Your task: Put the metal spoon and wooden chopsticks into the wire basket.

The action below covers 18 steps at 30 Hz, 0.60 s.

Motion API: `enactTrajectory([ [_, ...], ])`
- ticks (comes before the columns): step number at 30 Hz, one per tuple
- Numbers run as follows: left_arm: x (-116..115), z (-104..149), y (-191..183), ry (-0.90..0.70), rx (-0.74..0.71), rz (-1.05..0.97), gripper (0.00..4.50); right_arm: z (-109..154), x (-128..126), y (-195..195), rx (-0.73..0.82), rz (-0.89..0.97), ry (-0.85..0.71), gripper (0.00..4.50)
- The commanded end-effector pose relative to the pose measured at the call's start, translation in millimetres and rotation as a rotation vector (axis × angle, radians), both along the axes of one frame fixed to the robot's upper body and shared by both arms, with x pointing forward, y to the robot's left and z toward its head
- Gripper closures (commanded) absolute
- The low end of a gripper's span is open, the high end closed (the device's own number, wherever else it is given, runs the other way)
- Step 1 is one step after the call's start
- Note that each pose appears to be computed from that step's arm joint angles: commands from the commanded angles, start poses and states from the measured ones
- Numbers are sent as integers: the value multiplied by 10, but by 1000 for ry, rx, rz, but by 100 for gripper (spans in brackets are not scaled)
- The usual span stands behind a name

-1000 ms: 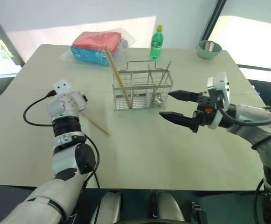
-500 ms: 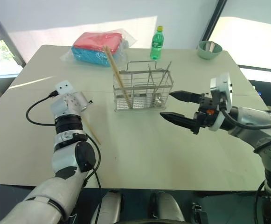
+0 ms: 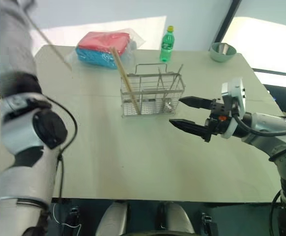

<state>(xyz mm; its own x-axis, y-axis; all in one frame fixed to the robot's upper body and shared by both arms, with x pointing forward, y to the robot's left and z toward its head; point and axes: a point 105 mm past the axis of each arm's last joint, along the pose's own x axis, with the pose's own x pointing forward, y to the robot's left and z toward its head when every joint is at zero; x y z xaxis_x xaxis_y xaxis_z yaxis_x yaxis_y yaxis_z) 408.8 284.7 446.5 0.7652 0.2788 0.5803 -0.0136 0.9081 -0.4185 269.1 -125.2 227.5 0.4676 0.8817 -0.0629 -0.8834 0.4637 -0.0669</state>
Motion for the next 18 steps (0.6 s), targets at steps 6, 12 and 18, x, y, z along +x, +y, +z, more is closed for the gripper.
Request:
enactTrajectory([
  [6,-197,154,-1290,-155,321,-465,448,101,-68,15,9,0,-47,0],
  [12,-194,-269,-1689,-74,391,-625,448,63,-115,-6,11,-18,-41,0],
  [18,-142,-683,-1855,-4,450,-665,448,57,-129,-21,23,-39,-36,0],
])
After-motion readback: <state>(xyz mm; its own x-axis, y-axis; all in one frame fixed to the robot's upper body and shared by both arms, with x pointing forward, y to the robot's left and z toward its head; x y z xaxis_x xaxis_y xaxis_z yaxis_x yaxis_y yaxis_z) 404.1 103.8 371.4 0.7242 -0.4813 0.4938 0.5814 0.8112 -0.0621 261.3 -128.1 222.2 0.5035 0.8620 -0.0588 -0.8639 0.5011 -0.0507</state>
